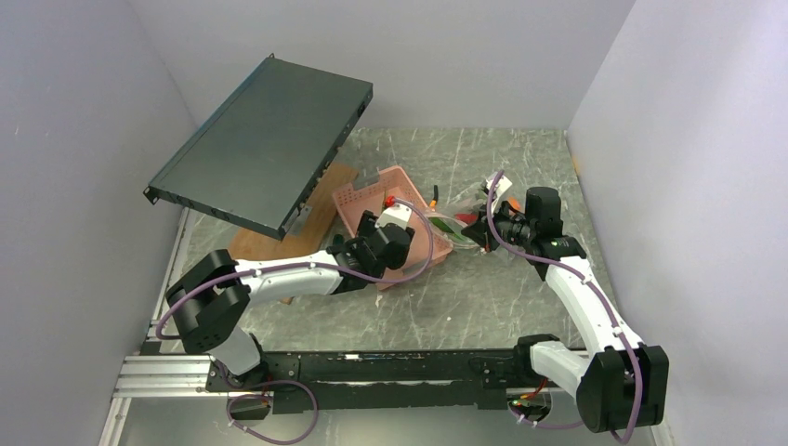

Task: Open the zip-top bag and remove the fake food
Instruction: Place the fake vegetable in the bin.

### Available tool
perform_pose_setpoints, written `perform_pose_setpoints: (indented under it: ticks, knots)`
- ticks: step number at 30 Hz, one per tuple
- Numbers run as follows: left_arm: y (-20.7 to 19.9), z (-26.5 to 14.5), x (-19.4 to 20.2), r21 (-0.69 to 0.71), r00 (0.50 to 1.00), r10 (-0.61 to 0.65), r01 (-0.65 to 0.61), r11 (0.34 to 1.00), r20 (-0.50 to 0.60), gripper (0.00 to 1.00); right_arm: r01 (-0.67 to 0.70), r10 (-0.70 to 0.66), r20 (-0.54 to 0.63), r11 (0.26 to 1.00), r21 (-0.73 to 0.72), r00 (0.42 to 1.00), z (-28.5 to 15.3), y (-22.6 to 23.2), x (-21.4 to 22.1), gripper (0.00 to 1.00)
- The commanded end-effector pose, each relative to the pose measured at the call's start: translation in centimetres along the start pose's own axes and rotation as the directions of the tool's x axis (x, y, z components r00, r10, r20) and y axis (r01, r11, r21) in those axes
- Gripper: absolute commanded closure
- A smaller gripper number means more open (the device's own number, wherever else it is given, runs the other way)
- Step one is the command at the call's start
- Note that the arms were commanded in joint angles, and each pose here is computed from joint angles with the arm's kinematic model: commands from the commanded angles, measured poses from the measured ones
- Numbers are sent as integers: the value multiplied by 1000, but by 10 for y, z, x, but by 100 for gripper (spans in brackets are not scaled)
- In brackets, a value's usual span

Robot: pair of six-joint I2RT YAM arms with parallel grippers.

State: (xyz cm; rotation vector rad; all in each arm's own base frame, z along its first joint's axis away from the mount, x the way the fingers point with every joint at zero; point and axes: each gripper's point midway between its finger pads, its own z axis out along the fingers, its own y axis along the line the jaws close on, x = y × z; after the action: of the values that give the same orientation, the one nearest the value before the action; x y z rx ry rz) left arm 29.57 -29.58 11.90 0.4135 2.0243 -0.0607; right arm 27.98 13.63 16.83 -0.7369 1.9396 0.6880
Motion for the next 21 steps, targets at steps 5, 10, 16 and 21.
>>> perform_pose_setpoints:
  ticks: [5,10,16,21]
  knots:
    - [-10,-25,-12,120,997,-72,75,990,-30,14,47,-47,38,999,0,998,-3,-2,-20,100]
    - [-36,-52,-31,345,992,-127,115,932,12,8,46,-46,37,999,1,998,-3,-2,-19,100]
    - [-51,-84,-52,514,974,-219,157,843,62,5,47,-47,37,999,-1,998,-3,-2,-19,100]
    - [-63,-109,-78,623,956,-280,163,765,92,6,54,-54,36,999,-4,998,-4,-1,-20,100]
